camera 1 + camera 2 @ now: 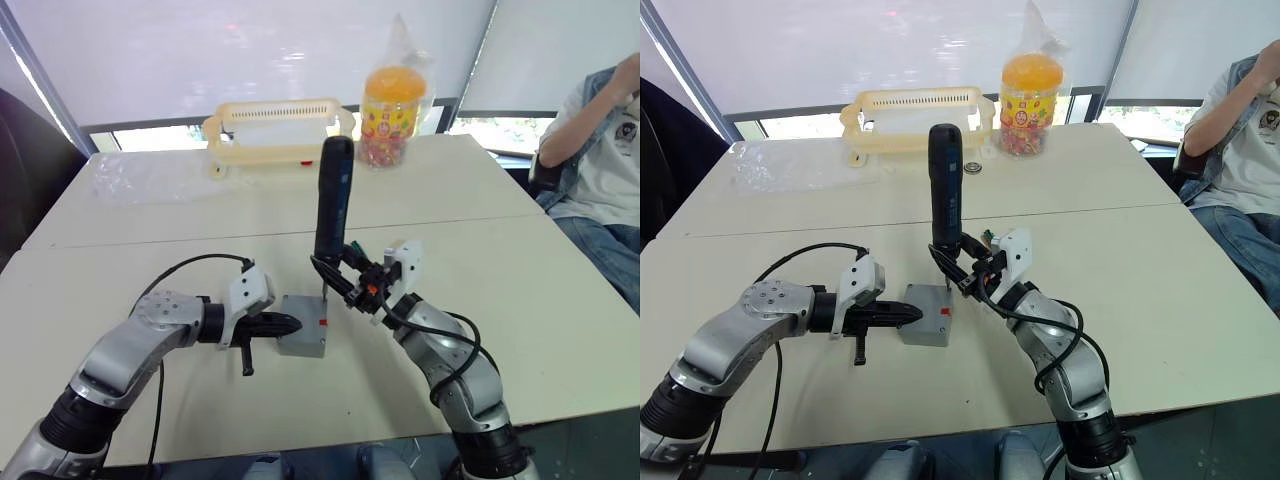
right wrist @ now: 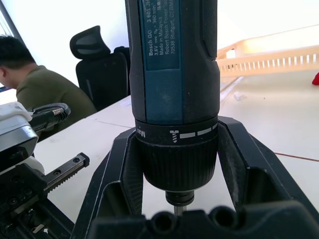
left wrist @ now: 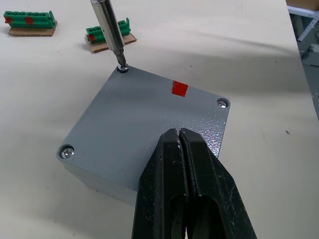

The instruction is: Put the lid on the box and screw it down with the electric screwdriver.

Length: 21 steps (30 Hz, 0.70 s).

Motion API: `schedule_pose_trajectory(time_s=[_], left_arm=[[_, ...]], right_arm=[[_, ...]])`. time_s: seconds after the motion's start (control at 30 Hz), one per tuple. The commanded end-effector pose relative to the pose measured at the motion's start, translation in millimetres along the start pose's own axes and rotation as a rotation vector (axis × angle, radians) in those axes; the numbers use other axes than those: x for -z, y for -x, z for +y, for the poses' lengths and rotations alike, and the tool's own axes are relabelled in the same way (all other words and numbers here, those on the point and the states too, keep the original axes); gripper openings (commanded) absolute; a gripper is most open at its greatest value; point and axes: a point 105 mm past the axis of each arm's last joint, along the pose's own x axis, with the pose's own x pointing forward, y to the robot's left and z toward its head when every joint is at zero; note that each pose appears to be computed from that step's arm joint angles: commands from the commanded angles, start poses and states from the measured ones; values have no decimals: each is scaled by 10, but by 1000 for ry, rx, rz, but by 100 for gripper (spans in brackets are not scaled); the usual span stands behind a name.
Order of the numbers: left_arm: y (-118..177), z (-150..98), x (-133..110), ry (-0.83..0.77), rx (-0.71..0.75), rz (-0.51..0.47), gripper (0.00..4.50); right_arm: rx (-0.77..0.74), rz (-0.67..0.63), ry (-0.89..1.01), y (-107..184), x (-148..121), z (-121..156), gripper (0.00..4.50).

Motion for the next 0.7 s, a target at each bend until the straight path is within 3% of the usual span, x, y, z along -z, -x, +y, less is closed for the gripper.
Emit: schedule_pose_trajectory(time_s=[0.03, 0.7], left_arm=[[-6, -10, 128, 33, -3, 48, 0], [-10, 9, 161, 32, -11, 58, 0]], right_arm=[[-26, -59, 35, -8, -121, 64, 169], [-49, 23, 133, 68, 176, 135, 169]])
